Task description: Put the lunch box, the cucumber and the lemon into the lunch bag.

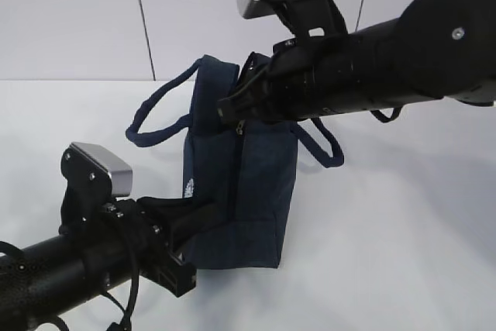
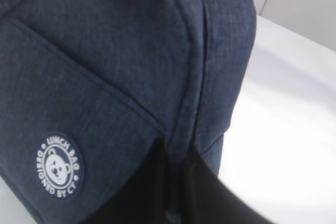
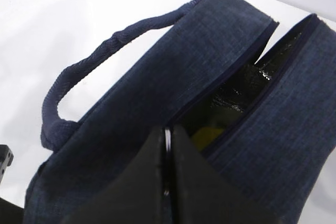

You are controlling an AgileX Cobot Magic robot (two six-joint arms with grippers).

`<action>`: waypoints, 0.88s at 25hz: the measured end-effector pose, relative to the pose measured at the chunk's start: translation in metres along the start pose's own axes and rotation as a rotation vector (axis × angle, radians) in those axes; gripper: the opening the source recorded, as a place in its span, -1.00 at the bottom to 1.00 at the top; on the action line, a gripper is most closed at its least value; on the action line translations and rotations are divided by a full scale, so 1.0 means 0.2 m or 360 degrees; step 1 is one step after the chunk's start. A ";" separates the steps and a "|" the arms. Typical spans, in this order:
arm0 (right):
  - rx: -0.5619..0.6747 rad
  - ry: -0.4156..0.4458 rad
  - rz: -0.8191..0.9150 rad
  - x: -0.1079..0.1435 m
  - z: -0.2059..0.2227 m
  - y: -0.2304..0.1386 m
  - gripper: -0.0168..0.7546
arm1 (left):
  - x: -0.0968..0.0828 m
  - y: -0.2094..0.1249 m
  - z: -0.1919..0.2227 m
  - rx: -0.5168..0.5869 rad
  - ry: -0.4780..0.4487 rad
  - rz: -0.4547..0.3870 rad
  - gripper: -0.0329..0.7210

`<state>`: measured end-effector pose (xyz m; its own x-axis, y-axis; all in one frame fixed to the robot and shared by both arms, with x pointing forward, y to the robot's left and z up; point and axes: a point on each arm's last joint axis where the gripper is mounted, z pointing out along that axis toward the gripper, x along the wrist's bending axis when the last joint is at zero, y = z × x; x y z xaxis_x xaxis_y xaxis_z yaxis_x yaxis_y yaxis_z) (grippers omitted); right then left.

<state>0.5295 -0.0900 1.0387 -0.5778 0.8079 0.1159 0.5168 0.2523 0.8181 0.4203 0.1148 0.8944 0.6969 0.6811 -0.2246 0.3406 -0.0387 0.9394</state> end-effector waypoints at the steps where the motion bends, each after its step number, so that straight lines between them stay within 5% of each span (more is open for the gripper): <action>1: -0.0007 -0.0005 -0.0002 0.00 0.00 0.00 -0.99 | 0.00 0.00 0.00 -0.0001 0.0000 0.0000 -0.88; 22: -0.0017 -0.0039 -0.0074 -0.05 0.12 0.04 -0.99 | 0.00 0.01 0.00 -0.0029 -0.0005 -0.0002 -0.88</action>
<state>0.5536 -0.0832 1.0311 -0.5852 0.8083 0.0641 0.4833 0.2842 0.8281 0.4220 0.1144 0.8963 0.6986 0.6788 -0.2264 0.3299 -0.0248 0.9437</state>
